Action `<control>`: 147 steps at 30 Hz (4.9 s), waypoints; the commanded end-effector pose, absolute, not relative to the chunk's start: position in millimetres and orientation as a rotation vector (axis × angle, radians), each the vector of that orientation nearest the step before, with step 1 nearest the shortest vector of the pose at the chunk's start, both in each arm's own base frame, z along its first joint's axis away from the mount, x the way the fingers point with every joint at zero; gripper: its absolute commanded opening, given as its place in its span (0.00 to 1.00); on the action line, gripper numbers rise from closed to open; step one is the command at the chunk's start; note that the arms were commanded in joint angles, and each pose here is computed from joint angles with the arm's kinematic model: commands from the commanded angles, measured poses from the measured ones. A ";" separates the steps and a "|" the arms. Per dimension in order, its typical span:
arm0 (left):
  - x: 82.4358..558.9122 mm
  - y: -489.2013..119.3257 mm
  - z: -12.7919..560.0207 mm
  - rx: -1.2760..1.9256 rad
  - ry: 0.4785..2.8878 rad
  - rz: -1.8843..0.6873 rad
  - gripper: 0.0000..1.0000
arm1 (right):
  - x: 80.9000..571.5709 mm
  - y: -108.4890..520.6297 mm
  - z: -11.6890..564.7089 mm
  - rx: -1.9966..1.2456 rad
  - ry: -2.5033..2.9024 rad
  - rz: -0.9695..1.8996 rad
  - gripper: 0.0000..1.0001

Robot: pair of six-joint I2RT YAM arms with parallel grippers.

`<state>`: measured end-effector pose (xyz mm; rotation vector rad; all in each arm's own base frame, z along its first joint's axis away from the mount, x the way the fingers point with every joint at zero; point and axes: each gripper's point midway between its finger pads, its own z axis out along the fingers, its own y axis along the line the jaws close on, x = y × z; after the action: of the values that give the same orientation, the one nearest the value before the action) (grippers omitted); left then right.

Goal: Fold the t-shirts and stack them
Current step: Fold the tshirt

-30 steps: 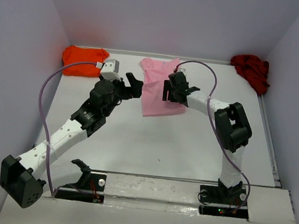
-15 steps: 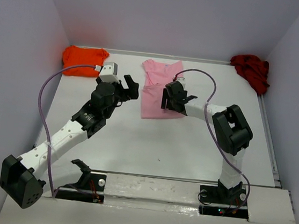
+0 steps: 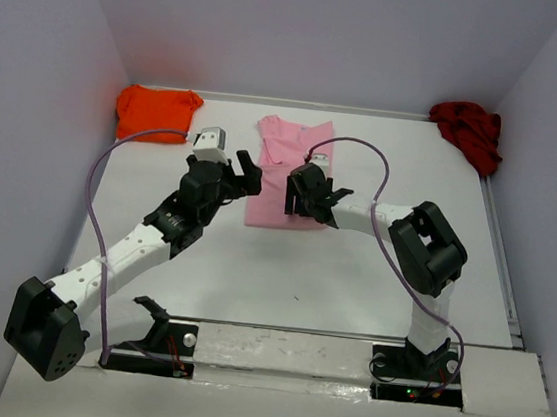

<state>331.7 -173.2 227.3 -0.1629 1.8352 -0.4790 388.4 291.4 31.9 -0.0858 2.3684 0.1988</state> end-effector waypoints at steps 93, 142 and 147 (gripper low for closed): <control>308.5 -193.8 8.0 -0.323 2.242 -0.789 0.93 | 353.7 229.2 122.4 0.188 2.174 0.543 0.75; 308.5 -198.9 6.8 -0.254 2.260 -0.803 0.00 | 343.2 230.6 22.1 0.233 2.371 0.474 0.00; 306.6 -202.0 11.5 -0.240 2.253 -0.831 0.00 | 333.0 229.0 29.4 0.229 2.381 0.501 0.00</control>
<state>316.2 -202.8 22.9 -0.2697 2.1979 -0.8392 347.7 231.8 26.6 0.2414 2.3566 0.4842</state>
